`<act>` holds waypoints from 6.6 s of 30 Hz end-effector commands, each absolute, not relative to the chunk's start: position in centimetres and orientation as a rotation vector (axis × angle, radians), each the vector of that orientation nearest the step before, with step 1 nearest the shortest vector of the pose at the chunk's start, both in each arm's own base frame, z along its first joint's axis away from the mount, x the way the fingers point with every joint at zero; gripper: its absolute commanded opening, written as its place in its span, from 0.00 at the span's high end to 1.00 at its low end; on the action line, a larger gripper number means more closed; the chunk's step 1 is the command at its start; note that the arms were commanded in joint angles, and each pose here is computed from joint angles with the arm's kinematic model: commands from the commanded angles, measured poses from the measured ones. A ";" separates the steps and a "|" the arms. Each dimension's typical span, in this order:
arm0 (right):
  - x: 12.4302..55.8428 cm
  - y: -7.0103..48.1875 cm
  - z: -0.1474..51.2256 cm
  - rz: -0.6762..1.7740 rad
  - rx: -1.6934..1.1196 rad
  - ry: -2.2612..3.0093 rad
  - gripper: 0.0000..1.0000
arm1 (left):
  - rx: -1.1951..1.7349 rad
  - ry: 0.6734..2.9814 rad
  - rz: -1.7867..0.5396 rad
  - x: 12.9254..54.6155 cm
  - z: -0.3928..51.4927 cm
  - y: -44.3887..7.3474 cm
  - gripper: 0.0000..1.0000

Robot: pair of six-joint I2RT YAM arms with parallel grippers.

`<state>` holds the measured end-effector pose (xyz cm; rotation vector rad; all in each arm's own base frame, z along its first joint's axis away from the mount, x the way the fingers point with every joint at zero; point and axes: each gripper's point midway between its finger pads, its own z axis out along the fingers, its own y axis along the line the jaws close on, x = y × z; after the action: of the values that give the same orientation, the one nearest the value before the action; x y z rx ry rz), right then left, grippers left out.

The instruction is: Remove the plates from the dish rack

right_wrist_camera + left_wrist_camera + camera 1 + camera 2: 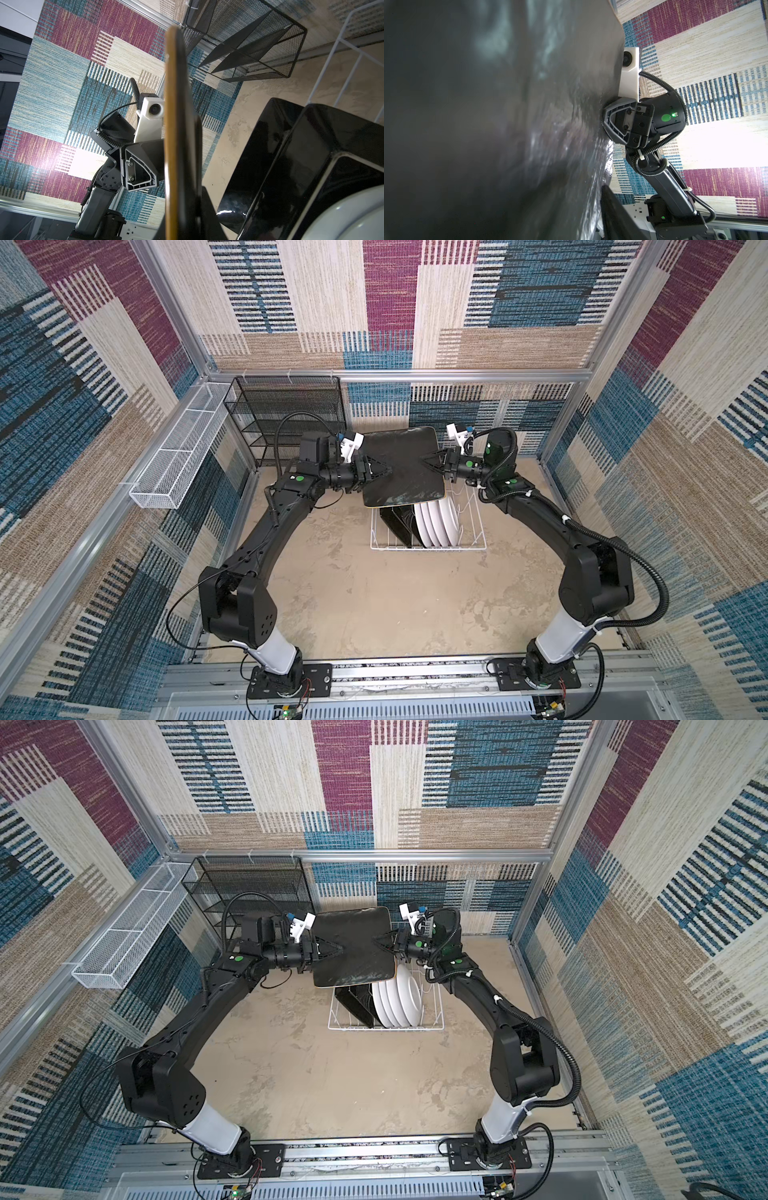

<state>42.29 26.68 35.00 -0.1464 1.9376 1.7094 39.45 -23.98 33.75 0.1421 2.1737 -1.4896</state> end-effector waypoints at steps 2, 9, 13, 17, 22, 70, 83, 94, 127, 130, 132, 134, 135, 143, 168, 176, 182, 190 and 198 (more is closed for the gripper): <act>42.2 26.7 36.9 1.715 -0.203 1.873 1.00 | 0.207 2.136 -1.498 39.0 34.7 -23.6 0.48; 42.0 27.1 36.4 1.747 -0.219 1.883 1.00 | 0.202 2.113 -1.581 39.6 34.5 -24.2 0.65; 41.9 27.7 36.1 1.761 -0.230 1.891 1.00 | 0.206 2.098 -1.623 39.9 34.6 -24.6 0.68; 41.8 28.2 36.1 1.772 -0.244 1.893 1.00 | 0.211 2.094 -1.640 40.0 34.8 -24.8 0.69; 41.9 28.4 35.8 1.784 -0.246 1.897 1.00 | 0.211 2.087 -1.643 39.9 34.9 -24.8 0.76; 42.1 22.1 39.2 1.113 -0.301 1.798 0.00 | 0.265 2.041 -1.391 37.3 40.3 -21.4 1.00; 34.6 21.2 39.7 0.575 -0.710 1.510 0.00 | 0.256 2.183 -0.914 35.2 41.2 -14.4 1.00; 32.9 21.4 38.2 0.464 -0.763 1.517 0.00 | 0.119 2.336 -0.550 34.5 38.5 -7.0 1.00; 34.0 21.6 36.0 0.430 -0.723 1.622 0.00 | 0.079 2.670 -0.657 39.7 20.9 -4.5 1.00; 34.2 21.6 35.7 0.423 -0.725 1.632 0.00 | 0.067 2.685 -0.687 40.3 19.7 -4.3 1.00; 34.3 21.6 35.6 0.419 -0.724 1.635 0.00 | 0.073 2.693 -0.709 40.7 19.0 -4.3 1.00; 34.3 21.5 35.6 0.407 -0.725 1.636 0.00 | 0.081 2.701 -0.722 41.0 18.4 -4.1 1.00; 34.4 21.3 35.6 0.397 -0.719 1.640 0.00 | 0.082 2.707 -0.727 41.2 18.0 -4.0 1.00; 34.3 21.1 35.6 0.390 -0.704 1.639 0.00 | 0.097 2.720 -0.801 42.0 15.8 -3.2 1.00; 32.6 23.2 33.2 0.528 -0.857 1.695 0.00 | 0.067 2.932 -0.785 42.6 7.4 0.5 1.00; 32.2 23.1 33.3 0.535 -0.863 1.706 0.00 | 0.026 2.980 -0.737 43.1 6.6 1.6 0.86; 31.8 23.1 33.2 0.557 -0.850 1.707 0.00 | -0.008 3.048 -0.684 43.0 5.7 2.4 0.76; 31.8 23.2 33.1 0.572 -0.841 1.706 0.00 | -0.052 3.089 -0.614 42.8 5.0 3.4 0.70; 31.9 23.0 33.5 0.560 -0.829 1.697 0.00 | -0.080 3.130 -0.566 42.3 4.3 4.1 0.62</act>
<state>31.90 22.85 32.51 -0.8411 1.7339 0.5483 43.48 1.88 5.58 -0.0324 3.0187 -0.7610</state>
